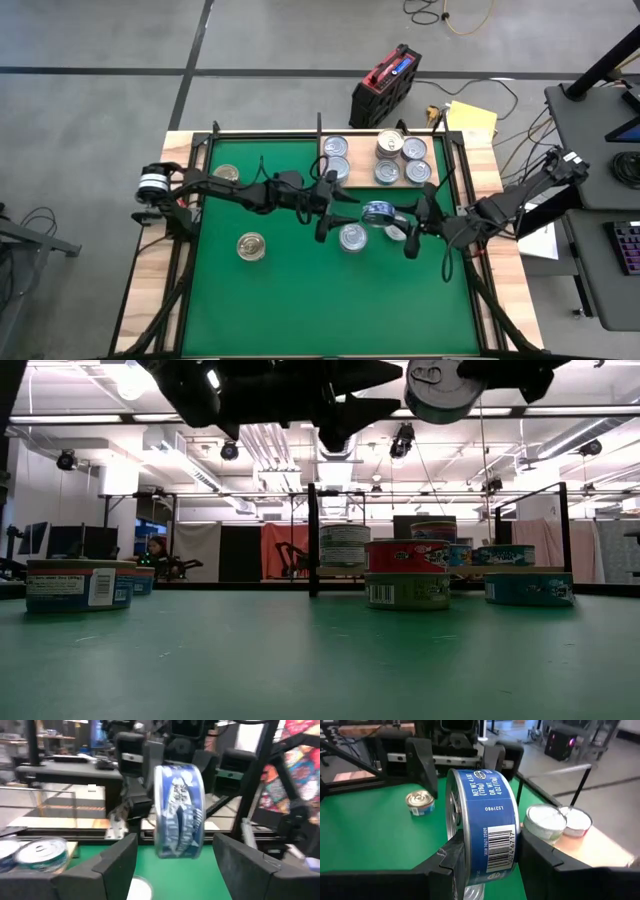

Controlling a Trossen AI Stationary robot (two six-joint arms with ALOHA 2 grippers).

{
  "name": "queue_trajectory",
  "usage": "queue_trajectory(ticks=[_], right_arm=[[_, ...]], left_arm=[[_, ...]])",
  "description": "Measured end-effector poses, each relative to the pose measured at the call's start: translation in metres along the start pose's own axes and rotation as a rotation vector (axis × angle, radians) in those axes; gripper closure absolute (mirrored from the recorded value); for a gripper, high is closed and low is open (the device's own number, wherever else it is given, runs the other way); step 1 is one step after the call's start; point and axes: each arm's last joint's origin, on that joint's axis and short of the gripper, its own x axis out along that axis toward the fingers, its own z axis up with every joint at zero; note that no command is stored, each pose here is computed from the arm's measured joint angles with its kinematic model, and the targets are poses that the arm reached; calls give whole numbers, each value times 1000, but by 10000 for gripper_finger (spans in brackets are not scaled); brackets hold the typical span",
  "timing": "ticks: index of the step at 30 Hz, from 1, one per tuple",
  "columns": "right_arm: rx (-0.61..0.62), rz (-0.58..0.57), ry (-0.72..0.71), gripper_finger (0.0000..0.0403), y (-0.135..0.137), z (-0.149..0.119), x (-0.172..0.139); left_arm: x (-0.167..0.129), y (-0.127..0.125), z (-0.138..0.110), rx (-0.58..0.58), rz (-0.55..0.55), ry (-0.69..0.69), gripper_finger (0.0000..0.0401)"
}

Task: Stack canned seafood by type on shelf
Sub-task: Stack the blue tuna can on top of the blue tuna can on the shelf

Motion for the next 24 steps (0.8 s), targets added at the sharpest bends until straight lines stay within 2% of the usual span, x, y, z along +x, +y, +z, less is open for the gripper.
queue_trajectory(ticks=[4, 9, 15, 24], right_arm=[[-38, -8, -30, 277, 3, 3, 7], [-77, -13, -47, 276, 8, 4, 14], [-68, -3, -50, 277, 9, 4, 15], [-59, -3, -41, 277, 12, 2, 18]], left_arm=[[3, -1, 0, 10, -44, -51, 156], [6, 0, -6, 1, -47, -68, 156], [6, 1, -6, -8, -41, -78, 159], [6, 0, -5, -5, -43, -90, 208]])
